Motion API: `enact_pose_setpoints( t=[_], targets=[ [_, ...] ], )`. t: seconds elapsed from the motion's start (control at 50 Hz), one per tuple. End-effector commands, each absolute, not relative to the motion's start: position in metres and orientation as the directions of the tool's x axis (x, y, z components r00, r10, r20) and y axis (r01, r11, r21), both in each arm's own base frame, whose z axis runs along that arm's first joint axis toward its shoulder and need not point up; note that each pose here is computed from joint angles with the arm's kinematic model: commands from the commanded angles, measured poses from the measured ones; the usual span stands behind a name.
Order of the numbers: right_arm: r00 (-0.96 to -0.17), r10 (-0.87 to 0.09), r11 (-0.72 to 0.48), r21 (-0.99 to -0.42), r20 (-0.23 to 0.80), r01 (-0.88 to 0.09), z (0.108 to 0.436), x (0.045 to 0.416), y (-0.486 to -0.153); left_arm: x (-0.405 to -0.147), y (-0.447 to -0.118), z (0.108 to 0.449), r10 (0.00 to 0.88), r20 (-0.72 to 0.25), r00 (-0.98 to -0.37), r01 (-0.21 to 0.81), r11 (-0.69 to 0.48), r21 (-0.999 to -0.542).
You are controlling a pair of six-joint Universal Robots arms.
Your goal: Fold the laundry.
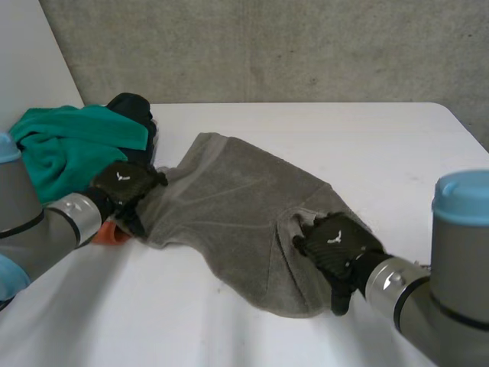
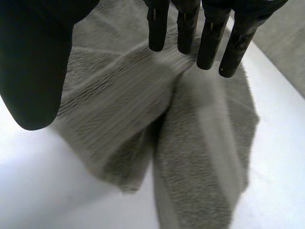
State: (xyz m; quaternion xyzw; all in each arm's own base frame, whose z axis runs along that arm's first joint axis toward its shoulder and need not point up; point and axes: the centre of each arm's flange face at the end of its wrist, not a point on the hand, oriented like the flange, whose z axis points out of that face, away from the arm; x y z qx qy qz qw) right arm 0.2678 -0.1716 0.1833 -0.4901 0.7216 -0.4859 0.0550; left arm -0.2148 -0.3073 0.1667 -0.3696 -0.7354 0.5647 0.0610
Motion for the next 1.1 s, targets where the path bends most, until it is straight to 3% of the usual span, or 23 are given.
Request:
enact_pose_setpoints(
  t=[0.02,0.3,0.5,0.66,0.82,0.98,1.1],
  targets=[
    [-0.503,-0.770,0.034,-0.761,0.394,-0.648,0.158,0.268,-0.166,-0.204,-0.308,0.157,0.597,-0.342,-0.726,0.497,0.112,-0.860],
    [-0.544,-0.719,0.026,-0.765,0.433,-0.643,0.127,0.274,-0.191,-0.203,-0.310,0.156,0.589,-0.338,-0.734,0.490,0.115,-0.864],
    [-0.668,-0.550,-0.006,-0.803,0.500,-0.596,0.161,0.260,-0.227,-0.204,-0.308,0.152,0.596,-0.344,-0.725,0.496,0.108,-0.861],
    [-0.740,-0.449,0.053,-0.812,0.500,-0.581,0.171,0.228,-0.262,-0.206,-0.304,0.141,0.604,-0.343,-0.719,0.503,0.112,-0.857],
    [-0.747,-0.427,0.046,-0.812,0.510,-0.581,0.175,0.224,-0.270,-0.207,-0.305,0.133,0.605,-0.347,-0.716,0.505,0.107,-0.856],
    [-0.752,-0.425,0.052,-0.816,0.504,-0.576,0.174,0.223,-0.272,-0.206,-0.316,0.128,0.572,-0.465,-0.676,0.573,0.011,-0.819],
    [-0.752,-0.427,0.053,-0.816,0.503,-0.576,0.174,0.224,-0.272,-0.206,-0.323,0.120,0.551,-0.502,-0.666,0.599,-0.006,-0.801]
  ],
)
